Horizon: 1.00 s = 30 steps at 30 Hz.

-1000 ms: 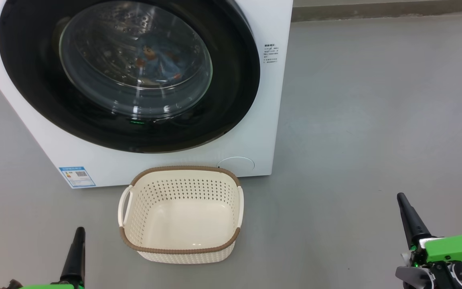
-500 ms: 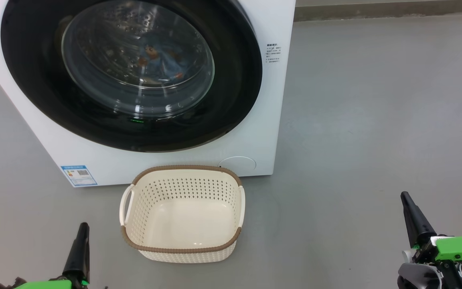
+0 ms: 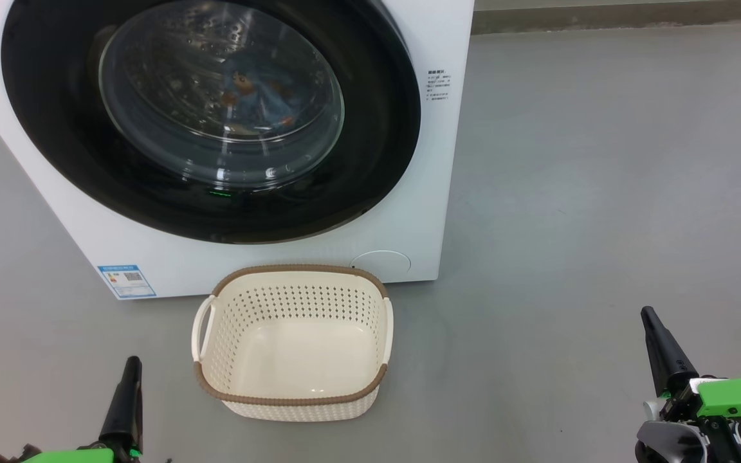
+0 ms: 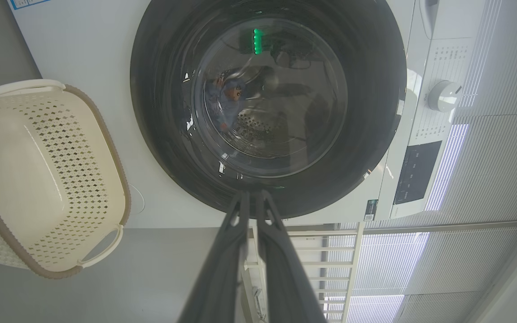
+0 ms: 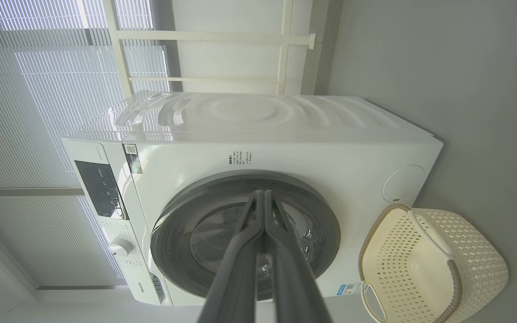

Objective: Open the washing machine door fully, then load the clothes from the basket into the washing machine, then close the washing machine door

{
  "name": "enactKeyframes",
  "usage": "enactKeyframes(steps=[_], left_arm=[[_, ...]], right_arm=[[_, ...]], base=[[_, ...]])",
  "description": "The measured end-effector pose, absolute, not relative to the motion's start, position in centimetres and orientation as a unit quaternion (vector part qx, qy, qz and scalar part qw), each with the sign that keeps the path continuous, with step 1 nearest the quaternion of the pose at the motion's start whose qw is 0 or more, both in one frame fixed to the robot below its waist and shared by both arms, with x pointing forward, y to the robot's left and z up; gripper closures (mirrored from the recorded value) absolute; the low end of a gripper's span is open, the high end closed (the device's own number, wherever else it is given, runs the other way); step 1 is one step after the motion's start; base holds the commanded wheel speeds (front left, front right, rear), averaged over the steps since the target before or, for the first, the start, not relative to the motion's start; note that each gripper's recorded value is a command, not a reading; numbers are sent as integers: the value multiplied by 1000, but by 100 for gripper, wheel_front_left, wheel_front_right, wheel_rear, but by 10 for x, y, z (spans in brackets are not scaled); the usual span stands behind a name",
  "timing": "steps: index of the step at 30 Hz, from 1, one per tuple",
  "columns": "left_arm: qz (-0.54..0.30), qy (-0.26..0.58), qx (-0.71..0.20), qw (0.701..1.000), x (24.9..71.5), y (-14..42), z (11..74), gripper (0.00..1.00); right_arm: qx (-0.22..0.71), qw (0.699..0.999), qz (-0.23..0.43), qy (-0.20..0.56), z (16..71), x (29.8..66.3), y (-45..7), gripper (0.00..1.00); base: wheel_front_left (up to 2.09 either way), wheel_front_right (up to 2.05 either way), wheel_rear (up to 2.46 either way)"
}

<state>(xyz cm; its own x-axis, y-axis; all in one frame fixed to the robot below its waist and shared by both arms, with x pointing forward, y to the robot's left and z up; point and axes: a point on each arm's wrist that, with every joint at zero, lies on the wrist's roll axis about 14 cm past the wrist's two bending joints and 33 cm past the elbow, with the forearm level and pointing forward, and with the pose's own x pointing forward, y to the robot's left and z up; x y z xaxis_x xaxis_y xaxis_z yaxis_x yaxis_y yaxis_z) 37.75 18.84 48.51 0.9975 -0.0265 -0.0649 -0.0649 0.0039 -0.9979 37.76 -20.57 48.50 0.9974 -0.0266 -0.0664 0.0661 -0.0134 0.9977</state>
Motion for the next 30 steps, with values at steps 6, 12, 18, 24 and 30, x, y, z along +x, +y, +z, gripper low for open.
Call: enactKeyframes(steps=[6, 12, 18, 24, 30], left_arm=[[14, 32, -706, 708, 378, 188, 485, 100], [14, 32, -706, 708, 378, 189, 485, 100], [14, 32, -706, 708, 378, 189, 485, 100], [14, 32, -706, 708, 378, 189, 485, 100], [14, 32, -706, 708, 378, 189, 485, 100]], right_arm=[[711, 702, -33, 14, 485, 378, -206, 100], [711, 702, -33, 14, 485, 378, -206, 100], [711, 702, -33, 14, 485, 378, -206, 100], [711, 702, -33, 14, 485, 378, -206, 100], [711, 702, -33, 13, 485, 378, -206, 100]], base=[[0, 0, 0], [0, 0, 0], [0, 0, 0], [0, 0, 0], [0, 0, 0]])
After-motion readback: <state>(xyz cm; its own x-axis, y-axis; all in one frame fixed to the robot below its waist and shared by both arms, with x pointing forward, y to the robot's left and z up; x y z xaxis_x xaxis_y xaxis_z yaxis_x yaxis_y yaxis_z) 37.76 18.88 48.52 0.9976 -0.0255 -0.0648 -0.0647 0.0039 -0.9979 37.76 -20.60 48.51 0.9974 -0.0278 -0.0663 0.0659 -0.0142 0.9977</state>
